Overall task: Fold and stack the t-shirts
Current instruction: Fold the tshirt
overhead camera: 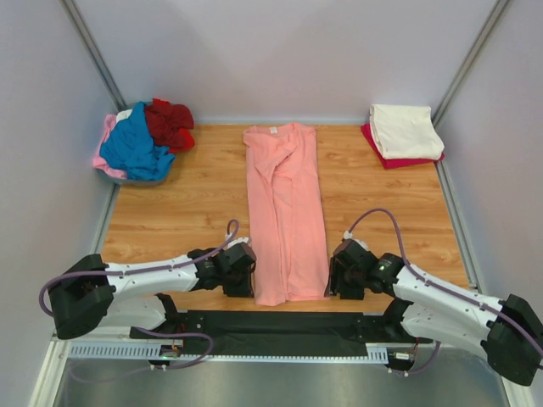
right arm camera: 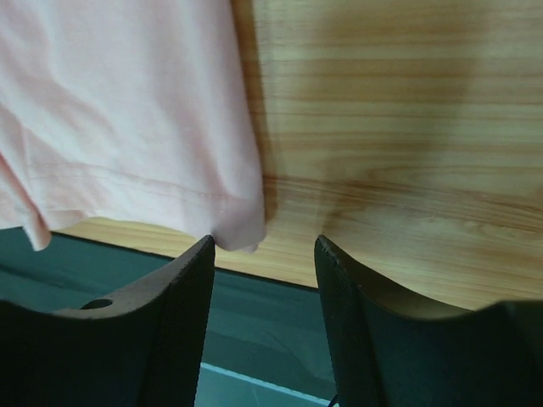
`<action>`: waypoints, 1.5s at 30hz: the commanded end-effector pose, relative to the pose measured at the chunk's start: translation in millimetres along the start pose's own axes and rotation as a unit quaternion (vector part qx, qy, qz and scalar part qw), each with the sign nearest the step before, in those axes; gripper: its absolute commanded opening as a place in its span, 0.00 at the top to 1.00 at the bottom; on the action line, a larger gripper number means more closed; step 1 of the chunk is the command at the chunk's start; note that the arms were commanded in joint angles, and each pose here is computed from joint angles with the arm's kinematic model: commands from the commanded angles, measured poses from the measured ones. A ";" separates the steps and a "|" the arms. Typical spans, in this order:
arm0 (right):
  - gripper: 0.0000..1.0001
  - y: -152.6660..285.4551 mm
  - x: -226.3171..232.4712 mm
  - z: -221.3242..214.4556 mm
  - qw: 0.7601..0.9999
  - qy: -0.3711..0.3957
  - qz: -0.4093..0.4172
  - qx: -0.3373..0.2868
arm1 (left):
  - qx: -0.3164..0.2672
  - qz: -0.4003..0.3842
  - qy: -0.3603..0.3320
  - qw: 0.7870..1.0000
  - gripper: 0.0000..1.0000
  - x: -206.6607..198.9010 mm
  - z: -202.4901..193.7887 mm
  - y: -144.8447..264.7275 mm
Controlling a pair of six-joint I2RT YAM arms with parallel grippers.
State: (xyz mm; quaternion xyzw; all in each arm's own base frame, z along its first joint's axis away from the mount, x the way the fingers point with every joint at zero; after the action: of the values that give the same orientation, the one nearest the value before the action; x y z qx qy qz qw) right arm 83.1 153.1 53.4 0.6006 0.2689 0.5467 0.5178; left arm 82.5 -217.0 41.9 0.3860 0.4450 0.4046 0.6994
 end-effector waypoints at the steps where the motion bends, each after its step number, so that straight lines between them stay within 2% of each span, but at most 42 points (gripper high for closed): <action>1: 0.48 -6.0 6.4 10.7 0.999 -0.018 0.008 -0.036 | 0.005 0.021 0.007 1.000 0.77 9.1 -6.6 1.4; 5: 0.50 -9.4 6.5 15.2 0.999 -0.016 0.001 -0.047 | 0.009 0.028 0.007 1.000 0.74 11.0 -10.1 3.2; 8: 0.52 -7.0 8.5 15.2 0.999 -0.017 0.008 -0.048 | 0.008 0.041 0.007 0.999 0.65 12.3 -13.2 10.4; 15: 0.53 6.7 10.2 22.0 0.995 -0.036 0.045 -0.086 | -0.045 0.064 0.005 0.997 0.49 9.4 -6.8 37.7; 21: 0.51 3.0 8.7 23.6 0.994 -0.039 0.046 -0.093 | -0.082 0.018 -0.020 0.996 0.37 -10.6 6.9 33.2; 30: 0.52 -17.0 5.6 15.6 0.996 -0.042 0.039 -0.067 | -0.050 0.040 -0.043 0.997 0.41 -21.0 8.5 10.0; 35: 0.53 -19.3 3.5 14.3 0.996 -0.042 0.039 -0.065 | -0.057 0.034 -0.039 0.997 0.44 -19.9 8.5 11.0; 38: 0.61 -20.6 3.8 12.2 0.997 -0.040 0.042 -0.059 | -0.052 0.033 -0.042 0.997 0.50 -20.8 7.0 7.7; 41: 0.69 -22.1 1.9 9.0 0.997 -0.039 0.043 -0.051 | -0.044 0.026 -0.044 0.998 0.60 -23.7 5.1 3.0; 42: 0.76 -22.7 0.8 8.3 0.997 -0.039 0.042 -0.050 | -0.043 0.025 -0.044 0.998 0.64 -23.8 4.5 1.7; 44: 0.83 -23.3 -0.9 6.2 0.997 -0.039 0.045 -0.046 | -0.038 0.018 -0.042 0.998 0.66 -25.9 2.6 -1.1; 45: 0.92 -23.5 -1.0 6.1 0.997 -0.040 0.046 -0.047 | -0.037 0.016 -0.041 0.998 0.67 -25.9 1.5 -2.0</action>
State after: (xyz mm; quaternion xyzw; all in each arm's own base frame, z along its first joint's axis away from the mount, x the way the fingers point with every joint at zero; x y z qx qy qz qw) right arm 98.9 159.9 39.0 0.6047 0.1907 0.5622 0.5310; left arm 78.2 -230.3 46.5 0.3958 0.3887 0.4329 0.7105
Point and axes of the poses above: each gripper's point midway between its finger pads, its own y axis back along the fingers, its own x axis along the line the jaws close on, z = x × y, the point moved 3 cm from there along y, back along the fingers, and after that the axes turned 12 degrees about -y, right-handed, at the moved point
